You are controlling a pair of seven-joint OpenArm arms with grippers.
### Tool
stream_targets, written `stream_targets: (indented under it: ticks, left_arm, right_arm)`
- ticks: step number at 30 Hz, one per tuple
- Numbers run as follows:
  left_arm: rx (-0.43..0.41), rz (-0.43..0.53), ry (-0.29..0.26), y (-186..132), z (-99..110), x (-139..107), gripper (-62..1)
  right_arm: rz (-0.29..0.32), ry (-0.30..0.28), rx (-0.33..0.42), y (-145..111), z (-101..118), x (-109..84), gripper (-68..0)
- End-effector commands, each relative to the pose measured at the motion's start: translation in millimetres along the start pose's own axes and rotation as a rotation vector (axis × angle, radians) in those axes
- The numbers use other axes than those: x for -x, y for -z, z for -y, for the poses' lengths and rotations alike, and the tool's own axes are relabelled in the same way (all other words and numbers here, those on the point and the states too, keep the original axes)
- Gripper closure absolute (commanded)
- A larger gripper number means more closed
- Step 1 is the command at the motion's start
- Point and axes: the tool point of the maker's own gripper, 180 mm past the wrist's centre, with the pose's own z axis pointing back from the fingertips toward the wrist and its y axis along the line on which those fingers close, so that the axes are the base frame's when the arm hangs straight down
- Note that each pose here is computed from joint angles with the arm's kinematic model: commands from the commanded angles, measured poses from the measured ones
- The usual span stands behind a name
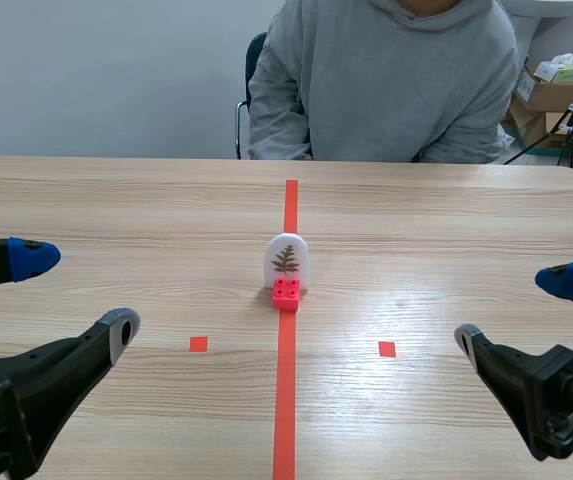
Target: Do the leaf sorting experiment
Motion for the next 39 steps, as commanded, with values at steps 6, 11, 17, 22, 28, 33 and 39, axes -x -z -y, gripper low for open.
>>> stream_targets:
  ticks: [6, 11, 17, 22, 28, 33, 39]
  left_arm:
    - [0.007, 0.040, -0.003, 0.7, 2.9, -11.2, -60.2]
    - [0.007, 0.040, -0.003, 0.7, 2.9, -11.2, -60.2]
    - [0.007, 0.040, -0.003, 0.7, 2.9, -11.2, -60.2]
    - [0.007, 0.040, -0.003, 0.7, 2.9, -11.2, -60.2]
    - [0.004, 0.033, -0.006, 0.8, 2.9, -9.5, -60.2]
    - [-0.006, 0.023, -0.017, 1.1, 2.7, -6.8, -60.2]
    - [-0.006, 0.024, -0.017, 1.1, 2.6, -7.0, -60.2]
  right_arm:
    - [0.046, -0.018, 0.003, 1.6, 3.5, -14.6, -55.6]
    - [0.046, -0.018, 0.003, 1.7, 3.6, -14.7, -55.6]
    - [0.046, -0.018, 0.003, 1.7, 3.6, -14.7, -55.6]
    - [0.041, -0.018, 0.003, 1.7, 3.6, -13.8, -55.6]
    - [-0.045, -0.082, 0.033, 11.4, 18.3, -9.0, -55.6]
    - [-0.072, -0.147, 0.003, 24.8, 28.9, -18.6, -55.6]
    - [-0.069, -0.201, -0.047, 51.7, 44.5, -25.1, -55.6]
